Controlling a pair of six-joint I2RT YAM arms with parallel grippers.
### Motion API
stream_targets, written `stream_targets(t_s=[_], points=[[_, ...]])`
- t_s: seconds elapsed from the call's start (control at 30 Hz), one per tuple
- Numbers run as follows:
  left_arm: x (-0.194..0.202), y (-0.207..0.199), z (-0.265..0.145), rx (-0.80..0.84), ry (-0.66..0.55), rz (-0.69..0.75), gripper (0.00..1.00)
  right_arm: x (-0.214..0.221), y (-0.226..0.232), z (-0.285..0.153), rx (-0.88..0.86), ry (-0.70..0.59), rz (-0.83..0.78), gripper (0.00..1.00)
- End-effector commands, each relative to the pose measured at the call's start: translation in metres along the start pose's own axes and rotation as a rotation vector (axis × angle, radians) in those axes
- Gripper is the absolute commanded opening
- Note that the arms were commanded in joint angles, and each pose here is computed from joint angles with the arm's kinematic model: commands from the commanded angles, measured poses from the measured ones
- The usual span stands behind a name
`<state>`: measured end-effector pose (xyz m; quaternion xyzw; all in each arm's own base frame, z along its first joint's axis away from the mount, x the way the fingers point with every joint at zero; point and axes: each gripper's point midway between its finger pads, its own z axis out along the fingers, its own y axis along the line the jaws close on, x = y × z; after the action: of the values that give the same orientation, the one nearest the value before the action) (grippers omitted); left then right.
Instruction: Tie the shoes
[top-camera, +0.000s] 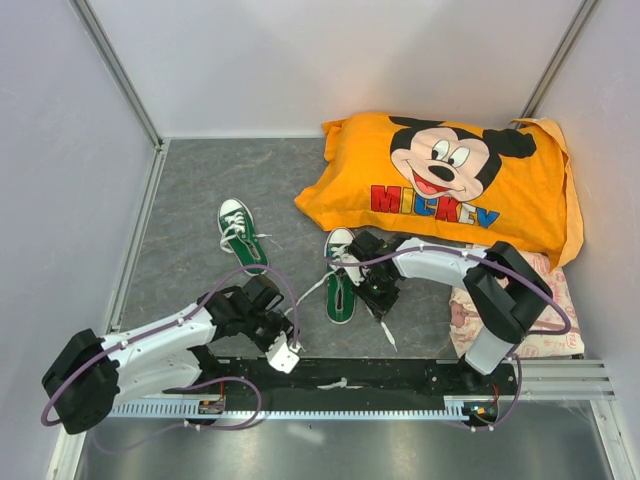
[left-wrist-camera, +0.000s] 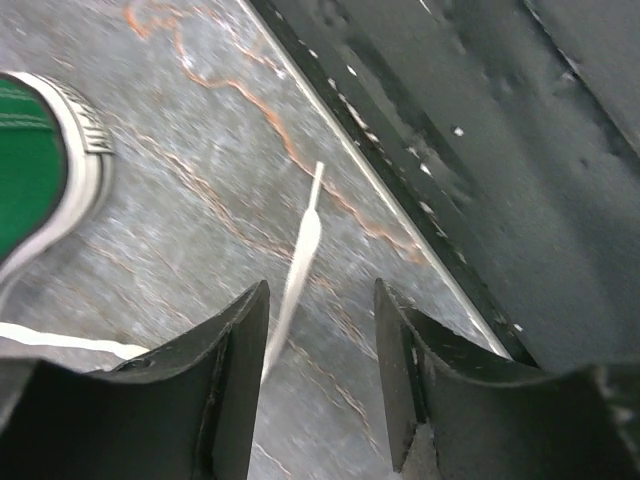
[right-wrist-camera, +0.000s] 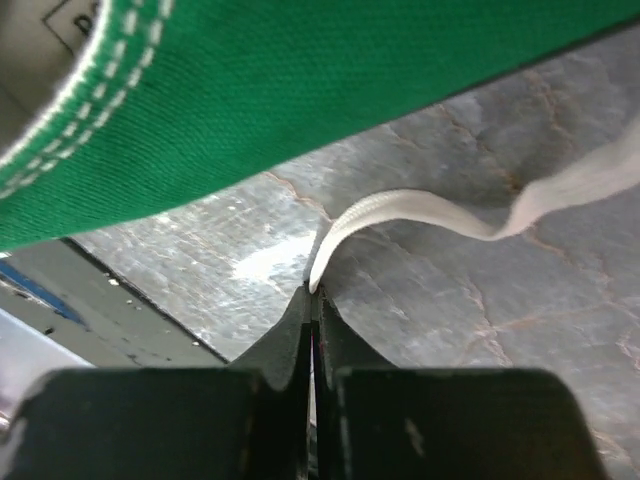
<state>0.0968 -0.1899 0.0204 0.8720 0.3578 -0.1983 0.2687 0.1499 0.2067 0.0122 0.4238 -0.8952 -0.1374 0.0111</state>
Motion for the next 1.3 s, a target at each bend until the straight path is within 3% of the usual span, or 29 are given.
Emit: stream_targets(t_s=[0.0,0.17,0.33,0.43,0.47,0.57,0.67,0.83,0.97,1.2,1.27], points=[[-0.015,0.021,0.004,-0.073,-0.077,0.042,0.54,-0.016,-0.011,-0.021,0.056,-0.116,0.018,0.0],[-0.012,0.024,0.011,-0.046,-0.079,0.069,0.53,-0.035,-0.02,-0.07,0.041,-0.312,0.064,0.0],[0.005,0.011,0.018,0.015,-0.018,0.09,0.45,-0.048,-0.015,-0.116,-0.051,-0.486,0.059,0.0],[0.011,0.005,0.019,0.048,0.008,0.086,0.28,-0.065,-0.006,-0.147,-0.075,-0.58,0.007,0.0],[0.011,0.004,0.018,0.052,0.012,0.068,0.16,-0.075,0.004,-0.162,-0.114,-0.629,-0.026,0.0],[0.002,0.013,0.006,0.027,0.008,-0.004,0.02,-0.098,0.018,-0.187,-0.183,-0.727,-0.071,0.0],[-0.024,0.028,-0.014,-0.055,-0.055,-0.007,0.02,-0.122,0.031,-0.199,-0.265,-0.785,-0.073,0.0],[-0.061,0.036,-0.051,-0.194,-0.153,0.045,0.01,-0.161,0.07,-0.192,-0.4,-0.791,-0.044,0.0],[-0.066,0.024,-0.056,-0.187,-0.167,0.044,0.01,-0.2,0.1,-0.193,-0.496,-0.868,-0.024,0.0],[-0.071,0.022,-0.058,-0.203,-0.199,0.015,0.02,-0.224,0.124,-0.13,-0.541,-0.782,0.067,0.0],[-0.081,0.03,-0.064,-0.212,-0.227,-0.01,0.02,-0.226,0.126,-0.115,-0.534,-0.761,0.082,0.04]])
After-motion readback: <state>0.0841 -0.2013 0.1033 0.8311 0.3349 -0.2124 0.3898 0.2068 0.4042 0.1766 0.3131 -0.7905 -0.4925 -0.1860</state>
